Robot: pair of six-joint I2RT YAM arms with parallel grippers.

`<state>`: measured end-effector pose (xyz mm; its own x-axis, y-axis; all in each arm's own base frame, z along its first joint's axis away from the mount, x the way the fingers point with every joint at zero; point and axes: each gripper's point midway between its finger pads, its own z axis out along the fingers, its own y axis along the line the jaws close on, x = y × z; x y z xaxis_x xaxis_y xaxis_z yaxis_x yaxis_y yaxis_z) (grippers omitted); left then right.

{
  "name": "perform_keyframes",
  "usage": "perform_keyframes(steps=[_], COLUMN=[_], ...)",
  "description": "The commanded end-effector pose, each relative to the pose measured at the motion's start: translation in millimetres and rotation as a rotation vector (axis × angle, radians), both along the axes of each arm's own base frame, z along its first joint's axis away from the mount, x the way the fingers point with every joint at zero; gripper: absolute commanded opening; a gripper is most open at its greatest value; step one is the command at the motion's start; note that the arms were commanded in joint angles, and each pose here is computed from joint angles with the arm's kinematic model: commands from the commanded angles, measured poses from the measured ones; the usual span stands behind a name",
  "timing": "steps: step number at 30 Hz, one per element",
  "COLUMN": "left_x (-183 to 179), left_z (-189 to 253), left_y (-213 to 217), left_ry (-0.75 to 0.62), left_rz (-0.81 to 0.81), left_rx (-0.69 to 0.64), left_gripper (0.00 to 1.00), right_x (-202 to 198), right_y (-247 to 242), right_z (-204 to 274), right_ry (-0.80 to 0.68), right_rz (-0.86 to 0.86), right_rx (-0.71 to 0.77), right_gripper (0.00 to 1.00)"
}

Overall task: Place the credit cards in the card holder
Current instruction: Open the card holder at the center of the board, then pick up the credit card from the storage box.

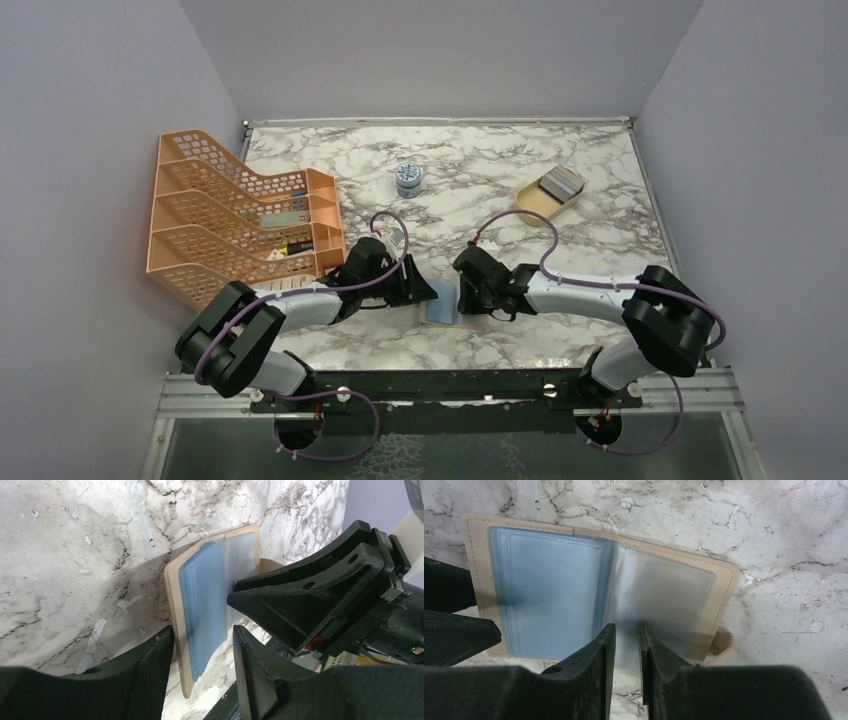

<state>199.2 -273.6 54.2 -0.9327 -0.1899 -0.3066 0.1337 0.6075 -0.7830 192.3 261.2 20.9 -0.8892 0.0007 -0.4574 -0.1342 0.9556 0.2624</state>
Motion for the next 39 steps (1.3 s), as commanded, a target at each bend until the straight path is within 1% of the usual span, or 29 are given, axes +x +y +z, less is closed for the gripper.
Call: perform_keyframes(steps=[1, 3, 5, 6, 8, 9, 10, 15, 16, 18, 20, 23, 26, 29, 31, 33, 35, 36, 38, 39], left_x=[7.5, 9.8, 13.9, 15.4, 18.2, 19.6, 20.3, 18.2, 18.0, 18.2, 17.3, 19.0, 21.2, 22.4, 23.2, 22.6, 23.8, 24.8, 27.7, 27.3], left_z=[1.0, -1.6, -0.8, -0.2, 2.5, 2.8, 2.9, 6.2, 7.8, 10.2, 13.0, 18.7, 22.1, 28.2, 32.0, 34.5, 36.0, 35.3, 37.2, 37.3], left_y=[-3.1, -2.1, -0.8, 0.0, 0.3, 0.9, 0.8, 1.0, 1.6, 2.8, 3.1, 4.3, 9.2, 10.6, 9.3, 6.7, 4.9, 4.2, 0.6, -2.3], left_ry=[-0.043, -0.049, -0.069, -0.080, -0.102, -0.109, -0.111, -0.103, -0.106, -0.111, -0.108, -0.121, -0.133, -0.140, -0.136, -0.131, -0.137, -0.135, -0.144, -0.140], left_rz=[-0.015, -0.007, 0.003, 0.007, 0.008, 0.009, 0.006, 0.002, 0.005, 0.013, 0.016, 0.024, 0.040, 0.051, 0.058, 0.043, 0.031, 0.030, 0.022, 0.014], left_rx=[0.008, 0.021, 0.031, 0.036, 0.040, 0.046, 0.052, 0.051, 0.049, 0.047, 0.045, 0.049, 0.075, 0.078, 0.067, 0.062, 0.064, 0.066, 0.056, 0.043], left_gripper=[0.46, 0.41, 0.34, 0.28, 0.11, 0.04, 0.00, 0.00, 0.00, 0.00, 0.00, 0.00, 0.00, 0.00, 0.00, 0.00, 0.00, 0.00, 0.00, 0.00], right_x=[-6.7, -6.9, -8.1, -9.6, -11.4, -11.7, -10.7, 11.2, 17.8, 30.7, 43.7, 67.4, 99.0, 128.5, 147.0, 166.4, 187.8, 198.7, 218.8, 227.7], right_y=[-10.3, -12.3, -15.5, -18.2, -23.0, -24.7, -25.2, -19.0, -19.9, -20.3, -19.1, -27.8, -46.2, -58.3, -64.6, -75.1, -90.5, -100.0, -120.8, -129.3], right_z=[-12.9, -11.1, -13.1, -15.6, -18.4, -17.6, -14.2, 30.2, 40.1, 60.9, 84.4, 113.3, 129.5, 139.1, 144.3, 146.9, 143.9, 141.8, 134.9, 132.4], right_ry=[0.021, 0.014, 0.012, 0.016, 0.021, 0.019, 0.012, -0.110, -0.148, -0.237, -0.341, -0.454, -0.476, -0.493, -0.530, -0.555, -0.535, -0.525, -0.507, -0.501], right_rz=[-0.017, -0.021, -0.024, -0.026, -0.034, -0.038, -0.044, -0.026, -0.032, -0.025, 0.006, 0.009, -0.039, -0.033, -0.023, -0.027, -0.047, -0.058, -0.081, -0.081], right_rx=[-0.033, -0.028, -0.033, -0.040, -0.056, -0.059, -0.054, -0.042, -0.045, -0.044, -0.033, -0.067, -0.101, -0.120, -0.162, -0.201, -0.212, -0.220, -0.257, -0.272], right_gripper=[0.24, 0.24, 0.24, 0.24, 0.24, 0.24, 0.24, 0.25, 0.27, 0.33, 0.38, 0.40, 0.40, 0.39, 0.40, 0.42, 0.43, 0.45, 0.52, 0.52])
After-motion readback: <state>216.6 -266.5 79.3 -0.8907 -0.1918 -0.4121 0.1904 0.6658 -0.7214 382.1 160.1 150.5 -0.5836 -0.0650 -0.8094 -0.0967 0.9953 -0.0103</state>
